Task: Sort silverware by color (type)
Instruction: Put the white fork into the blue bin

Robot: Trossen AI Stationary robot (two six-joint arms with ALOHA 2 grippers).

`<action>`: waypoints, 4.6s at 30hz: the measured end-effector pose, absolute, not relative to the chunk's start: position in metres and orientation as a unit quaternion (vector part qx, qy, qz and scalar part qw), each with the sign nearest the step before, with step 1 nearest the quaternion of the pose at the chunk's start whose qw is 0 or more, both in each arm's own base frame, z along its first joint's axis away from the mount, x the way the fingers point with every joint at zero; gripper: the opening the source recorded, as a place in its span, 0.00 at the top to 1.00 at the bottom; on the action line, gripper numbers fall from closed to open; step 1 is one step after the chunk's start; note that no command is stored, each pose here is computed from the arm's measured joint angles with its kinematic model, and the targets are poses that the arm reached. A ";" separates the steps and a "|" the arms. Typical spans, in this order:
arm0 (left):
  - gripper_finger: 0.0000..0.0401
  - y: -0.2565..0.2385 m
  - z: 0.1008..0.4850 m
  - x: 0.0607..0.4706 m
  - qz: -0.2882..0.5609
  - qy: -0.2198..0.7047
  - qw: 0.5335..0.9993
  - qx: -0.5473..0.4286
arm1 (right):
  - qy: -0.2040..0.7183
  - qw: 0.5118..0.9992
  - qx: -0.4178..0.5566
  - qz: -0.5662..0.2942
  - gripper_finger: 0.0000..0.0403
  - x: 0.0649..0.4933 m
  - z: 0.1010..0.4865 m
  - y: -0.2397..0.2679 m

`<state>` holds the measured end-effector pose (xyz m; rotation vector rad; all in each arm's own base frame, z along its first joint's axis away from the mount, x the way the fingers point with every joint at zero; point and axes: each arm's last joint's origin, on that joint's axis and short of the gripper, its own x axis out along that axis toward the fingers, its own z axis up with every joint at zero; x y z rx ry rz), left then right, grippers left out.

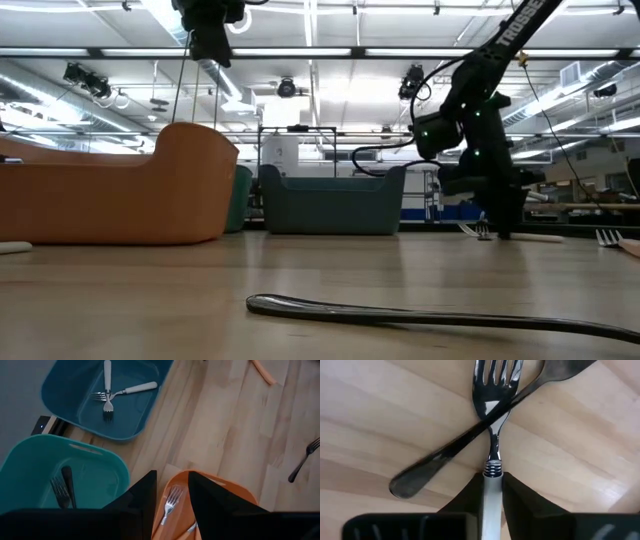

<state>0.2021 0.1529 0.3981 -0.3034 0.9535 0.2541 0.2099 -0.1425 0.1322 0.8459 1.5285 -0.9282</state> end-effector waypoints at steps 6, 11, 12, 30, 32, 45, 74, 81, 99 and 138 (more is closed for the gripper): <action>0.70 0.153 0.399 0.203 0.118 0.453 0.874 -0.133 | 0.672 0.537 0.345 -0.376 0.91 0.199 0.143 -0.136; 0.70 0.156 0.401 0.206 0.122 0.435 0.884 -0.121 | 0.693 0.527 0.351 -0.345 1.00 0.188 0.160 -0.126; 0.70 0.156 0.401 0.206 0.122 0.433 0.885 -0.119 | 0.699 0.522 0.351 -0.340 1.00 0.186 0.163 -0.125; 0.70 0.157 0.402 0.207 0.121 0.427 0.890 -0.106 | 0.689 0.541 0.366 -0.314 0.93 0.182 0.176 -0.120; 0.70 0.157 0.402 0.207 0.121 0.427 0.890 -0.107 | 0.676 0.555 0.366 -0.317 0.95 0.180 0.183 -0.118; 0.70 0.157 0.402 0.207 0.122 0.427 0.890 -0.107 | 0.602 0.631 0.367 -0.324 0.95 0.163 0.224 -0.104; 0.70 0.158 0.403 0.208 0.121 0.420 0.894 -0.097 | 0.211 0.637 0.540 -0.507 0.99 0.176 0.201 -0.171; 0.70 0.158 0.403 0.208 0.121 0.420 0.894 -0.097 | 0.172 0.672 0.558 -0.456 0.98 0.198 0.187 -0.191; 0.70 0.159 0.403 0.208 0.121 0.420 0.894 -0.097 | 0.118 0.714 0.549 -0.419 0.98 0.233 0.179 -0.240; 0.70 0.161 0.405 0.209 0.137 0.420 0.895 -0.062 | 0.602 0.587 0.418 -0.345 0.85 0.151 0.208 -0.094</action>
